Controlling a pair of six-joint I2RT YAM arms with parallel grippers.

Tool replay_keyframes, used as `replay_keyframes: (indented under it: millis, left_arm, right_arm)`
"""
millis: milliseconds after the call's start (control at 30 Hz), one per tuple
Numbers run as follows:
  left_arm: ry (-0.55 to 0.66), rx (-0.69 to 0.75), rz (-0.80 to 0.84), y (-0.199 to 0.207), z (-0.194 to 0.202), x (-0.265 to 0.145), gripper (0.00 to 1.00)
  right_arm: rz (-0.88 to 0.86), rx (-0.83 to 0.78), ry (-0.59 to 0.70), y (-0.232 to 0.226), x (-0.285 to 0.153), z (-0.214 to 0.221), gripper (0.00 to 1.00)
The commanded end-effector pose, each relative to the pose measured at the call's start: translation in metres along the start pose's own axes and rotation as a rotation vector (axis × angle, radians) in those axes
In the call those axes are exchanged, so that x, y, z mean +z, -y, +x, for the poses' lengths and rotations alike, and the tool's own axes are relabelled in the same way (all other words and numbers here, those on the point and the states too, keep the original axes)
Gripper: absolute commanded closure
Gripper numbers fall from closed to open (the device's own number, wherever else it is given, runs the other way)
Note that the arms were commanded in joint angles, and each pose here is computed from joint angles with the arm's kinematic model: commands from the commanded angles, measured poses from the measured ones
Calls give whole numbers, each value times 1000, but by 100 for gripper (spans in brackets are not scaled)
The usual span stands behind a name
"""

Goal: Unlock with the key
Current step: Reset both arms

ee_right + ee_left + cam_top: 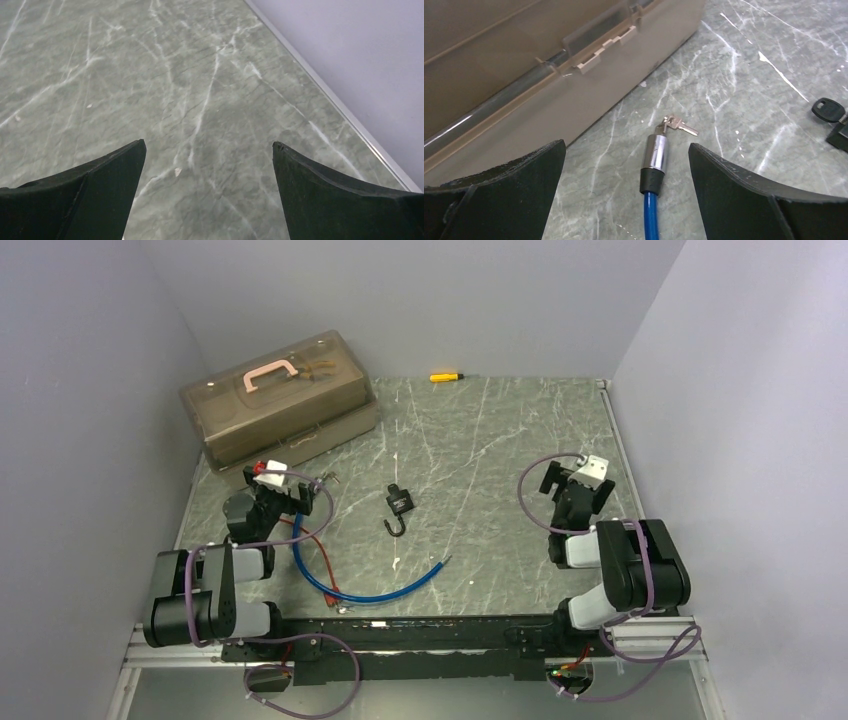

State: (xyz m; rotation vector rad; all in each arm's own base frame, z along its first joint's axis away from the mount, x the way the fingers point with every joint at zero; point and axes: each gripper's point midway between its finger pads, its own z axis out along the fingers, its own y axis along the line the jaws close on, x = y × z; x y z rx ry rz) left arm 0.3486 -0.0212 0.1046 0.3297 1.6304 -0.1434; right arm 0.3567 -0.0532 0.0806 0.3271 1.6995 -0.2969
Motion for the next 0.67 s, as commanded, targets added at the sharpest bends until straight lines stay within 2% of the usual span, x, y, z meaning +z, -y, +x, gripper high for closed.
replay_keyframes:
  millis: [0, 67, 167, 633]
  left_arm:
    - [50, 32, -42, -12, -17, 6, 1]
    - [24, 38, -41, -13, -13, 5, 1]
    - [51, 35, -43, -13, -17, 6, 1]
    - [32, 39, -46, -13, -15, 7, 1]
  right_arm:
    - [-24, 74, 32, -2, 6, -15, 0]
    - [-20, 71, 43, -1, 5, -17, 0]
    - [-20, 71, 47, -1, 4, -17, 0]
    - [-20, 71, 43, -1, 4, -17, 0]
